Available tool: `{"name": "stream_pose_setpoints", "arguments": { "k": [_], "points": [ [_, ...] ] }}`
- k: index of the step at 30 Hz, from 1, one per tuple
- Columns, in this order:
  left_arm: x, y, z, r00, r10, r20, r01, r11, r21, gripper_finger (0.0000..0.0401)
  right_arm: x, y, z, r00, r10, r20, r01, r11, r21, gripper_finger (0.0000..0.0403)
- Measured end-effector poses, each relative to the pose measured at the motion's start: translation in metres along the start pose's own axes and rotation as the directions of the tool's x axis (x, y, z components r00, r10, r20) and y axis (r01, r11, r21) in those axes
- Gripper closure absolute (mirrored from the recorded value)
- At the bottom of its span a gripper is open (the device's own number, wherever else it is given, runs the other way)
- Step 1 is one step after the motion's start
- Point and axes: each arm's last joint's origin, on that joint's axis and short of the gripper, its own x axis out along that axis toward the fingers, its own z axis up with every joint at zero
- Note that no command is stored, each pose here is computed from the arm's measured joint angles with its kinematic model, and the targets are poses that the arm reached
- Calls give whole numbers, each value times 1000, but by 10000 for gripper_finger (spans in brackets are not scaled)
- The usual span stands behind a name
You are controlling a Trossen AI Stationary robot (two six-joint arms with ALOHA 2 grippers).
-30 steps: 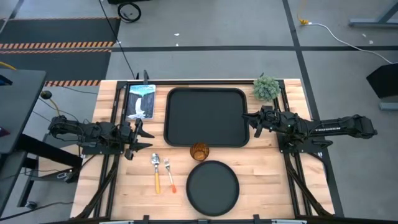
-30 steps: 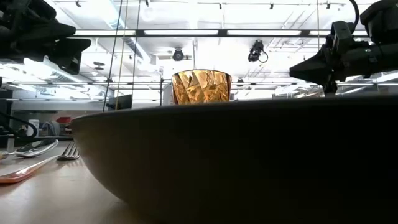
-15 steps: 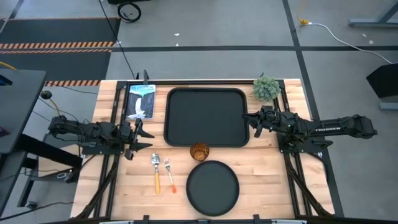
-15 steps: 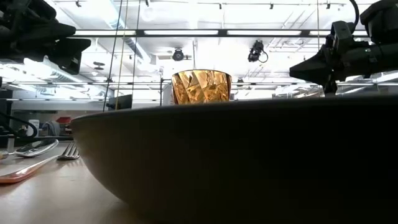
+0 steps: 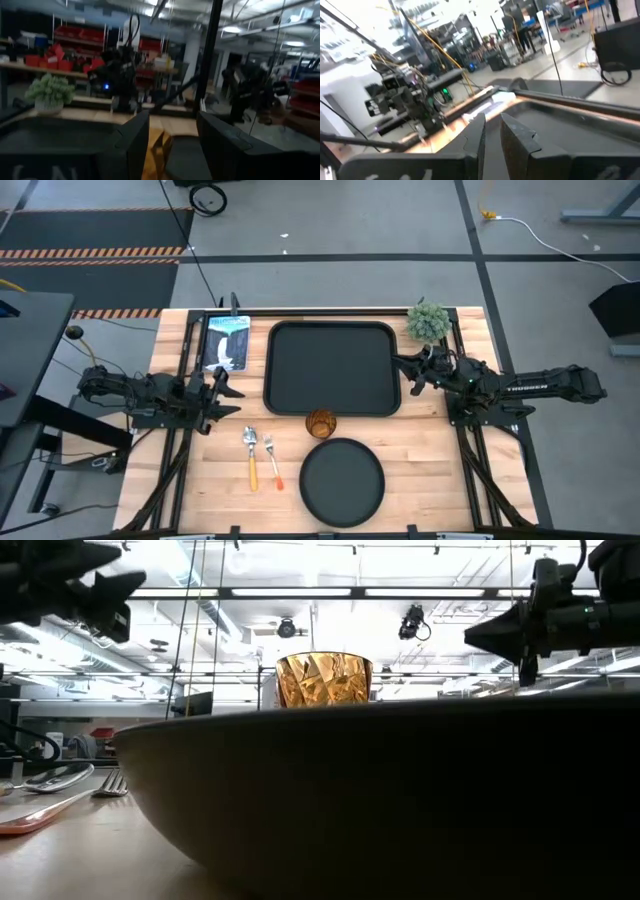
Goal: Pick and place plate/cup/fork/spoon on tray
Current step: Put the brown cup on the black serving tray
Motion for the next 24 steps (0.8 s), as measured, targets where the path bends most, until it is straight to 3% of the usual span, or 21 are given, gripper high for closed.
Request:
{"name": "stream_pose_setpoints", "arguments": {
  "k": [6,9,15,24],
  "points": [
    [0,-1,4,999,-6,39,4,999,41,227,-1,6,15,987,66,149,-74,996,47,339],
    [0,-1,4,999,-6,40,4,999,41,227,-1,9,17,979,124,162,-135,989,57,339],
    [0,0,4,999,-4,40,2,999,42,227,16,24,25,969,241,63,-243,970,31,339],
    [0,1,4,998,50,48,-52,998,28,227,71,48,27,969,154,-191,-178,977,-115,339]
  ]
}}
